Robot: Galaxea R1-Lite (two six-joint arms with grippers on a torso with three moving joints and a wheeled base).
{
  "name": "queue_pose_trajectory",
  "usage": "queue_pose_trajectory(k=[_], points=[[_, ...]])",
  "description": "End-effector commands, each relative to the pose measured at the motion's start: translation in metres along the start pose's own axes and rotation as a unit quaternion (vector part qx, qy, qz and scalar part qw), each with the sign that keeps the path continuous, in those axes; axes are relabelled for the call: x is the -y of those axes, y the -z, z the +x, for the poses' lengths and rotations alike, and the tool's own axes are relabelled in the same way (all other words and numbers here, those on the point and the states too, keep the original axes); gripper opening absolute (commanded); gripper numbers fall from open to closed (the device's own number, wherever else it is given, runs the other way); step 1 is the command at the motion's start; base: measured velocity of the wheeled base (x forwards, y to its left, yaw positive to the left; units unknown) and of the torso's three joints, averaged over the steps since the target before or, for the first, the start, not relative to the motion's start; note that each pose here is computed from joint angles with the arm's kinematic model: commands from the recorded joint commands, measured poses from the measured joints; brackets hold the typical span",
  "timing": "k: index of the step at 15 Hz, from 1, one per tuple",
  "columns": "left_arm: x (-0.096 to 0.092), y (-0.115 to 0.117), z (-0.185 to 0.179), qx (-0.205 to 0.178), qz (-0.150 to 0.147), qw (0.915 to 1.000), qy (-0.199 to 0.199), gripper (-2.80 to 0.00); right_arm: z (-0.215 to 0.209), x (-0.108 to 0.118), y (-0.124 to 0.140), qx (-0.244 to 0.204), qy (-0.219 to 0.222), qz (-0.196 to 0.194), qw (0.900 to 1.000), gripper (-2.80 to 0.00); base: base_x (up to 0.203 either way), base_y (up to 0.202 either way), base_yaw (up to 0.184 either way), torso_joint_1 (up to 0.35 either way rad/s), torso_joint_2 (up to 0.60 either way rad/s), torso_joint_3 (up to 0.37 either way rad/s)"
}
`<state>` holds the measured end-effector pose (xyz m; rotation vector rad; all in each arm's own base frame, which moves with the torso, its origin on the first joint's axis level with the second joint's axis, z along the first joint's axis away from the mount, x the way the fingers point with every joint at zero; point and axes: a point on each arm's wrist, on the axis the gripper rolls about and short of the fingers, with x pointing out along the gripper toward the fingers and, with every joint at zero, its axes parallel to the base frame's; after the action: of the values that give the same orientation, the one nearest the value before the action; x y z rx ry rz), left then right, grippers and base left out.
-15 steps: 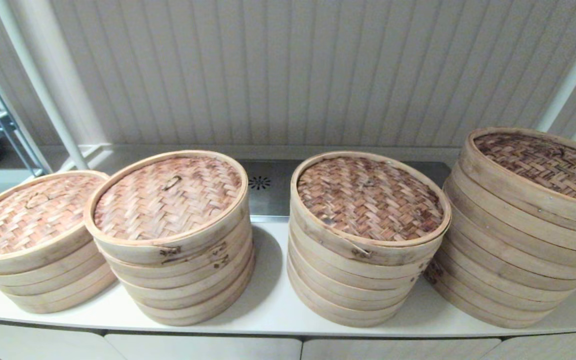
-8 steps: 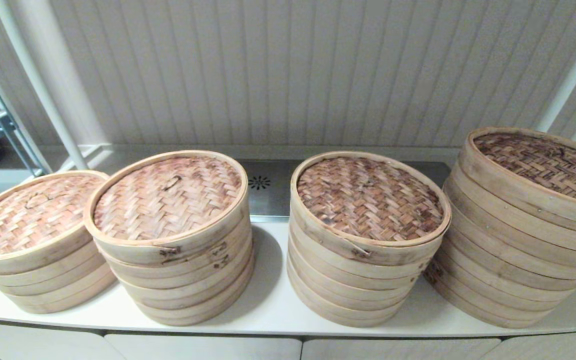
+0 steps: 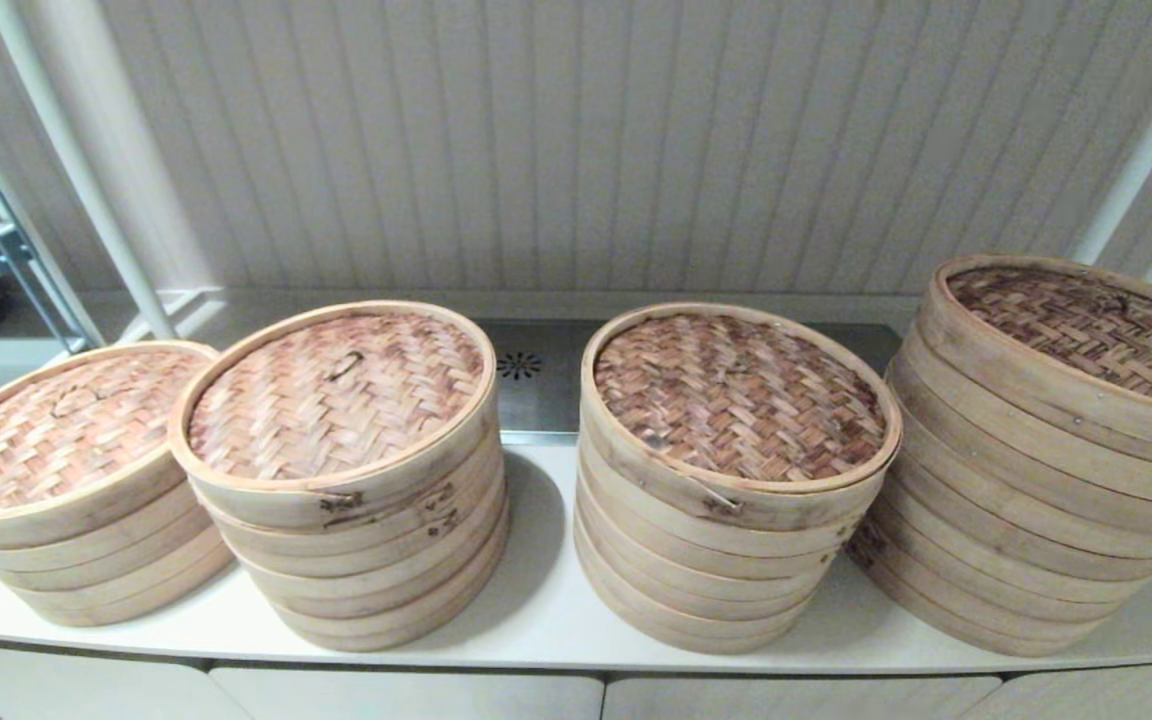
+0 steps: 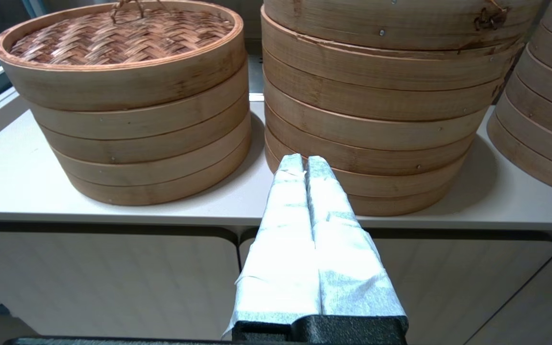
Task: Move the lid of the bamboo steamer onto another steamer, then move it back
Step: Pick up the steamer
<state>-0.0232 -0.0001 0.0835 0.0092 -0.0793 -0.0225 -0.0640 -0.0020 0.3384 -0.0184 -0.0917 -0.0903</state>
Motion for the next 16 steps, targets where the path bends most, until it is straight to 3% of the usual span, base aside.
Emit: queue_pose_trajectory(k=[1,4,6,10,13,16], points=[[0.0,0.009,0.002,-0.015,0.0,0.9999,0.0,-2.8,0.077,-0.005,-0.05,-0.058,0.016,-0.005,0.998,-2.8,0.0,0.0,0.0,0.0,0.0,0.0],[0.0,0.009,0.002,-0.016,0.0,0.9999,0.0,-2.8,0.164,-0.008,-0.083,-0.119,0.056,-0.006,0.991,-2.8,0.0,0.0,0.0,0.0,0.0,0.0],[0.0,0.009,0.002,-0.016,0.0,0.9999,0.0,-2.8,0.223,-0.005,-0.065,-0.191,0.09,-0.001,0.977,-2.8,0.0,0.0,0.0,0.0,0.0,0.0],[0.0,0.009,0.002,-0.016,0.0,0.9999,0.0,-2.8,0.272,0.001,-0.026,-0.285,0.169,0.159,0.93,-2.8,0.0,0.0,0.0,0.0,0.0,0.0],[0.0,0.009,0.002,-0.015,0.0,0.9999,0.0,-2.8,0.292,0.001,-0.014,-0.282,0.203,0.261,0.901,-2.8,0.0,0.0,0.0,0.0,0.0,0.0],[0.0,0.009,0.002,-0.015,0.0,0.9999,0.0,-2.8,0.311,-0.003,-0.004,-0.277,0.22,0.317,0.88,-2.8,0.0,0.0,0.0,0.0,0.0,0.0]])
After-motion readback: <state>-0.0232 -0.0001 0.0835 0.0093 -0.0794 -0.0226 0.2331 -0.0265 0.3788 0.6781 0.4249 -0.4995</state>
